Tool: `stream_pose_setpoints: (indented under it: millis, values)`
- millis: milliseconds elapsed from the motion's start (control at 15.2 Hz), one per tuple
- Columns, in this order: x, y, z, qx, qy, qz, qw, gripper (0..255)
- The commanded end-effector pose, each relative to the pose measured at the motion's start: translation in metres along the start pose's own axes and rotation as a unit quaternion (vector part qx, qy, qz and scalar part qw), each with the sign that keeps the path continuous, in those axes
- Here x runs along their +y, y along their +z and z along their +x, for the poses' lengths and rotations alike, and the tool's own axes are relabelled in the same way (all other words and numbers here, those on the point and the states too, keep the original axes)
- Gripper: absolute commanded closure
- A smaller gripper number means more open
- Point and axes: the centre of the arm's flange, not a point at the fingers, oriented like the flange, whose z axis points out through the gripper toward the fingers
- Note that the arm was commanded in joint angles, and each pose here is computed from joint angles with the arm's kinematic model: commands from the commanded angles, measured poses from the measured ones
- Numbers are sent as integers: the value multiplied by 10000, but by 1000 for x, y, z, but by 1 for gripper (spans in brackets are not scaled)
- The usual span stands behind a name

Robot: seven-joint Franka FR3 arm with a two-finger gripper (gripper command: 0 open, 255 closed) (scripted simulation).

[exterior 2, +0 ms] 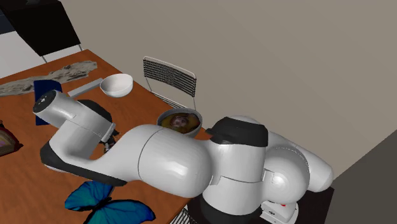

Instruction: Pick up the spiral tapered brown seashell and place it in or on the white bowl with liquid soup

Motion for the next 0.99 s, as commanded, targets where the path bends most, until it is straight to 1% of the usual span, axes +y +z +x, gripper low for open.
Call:
stream_pose_setpoints:
  millis: [0,396,924]
  values:
    - [-9,2,4,-361,493,-255,9978,0]
    - [-7,36,1,-361,493,-255,9978,0]
    - [-7,36,1,-361,493,-255,9978,0]
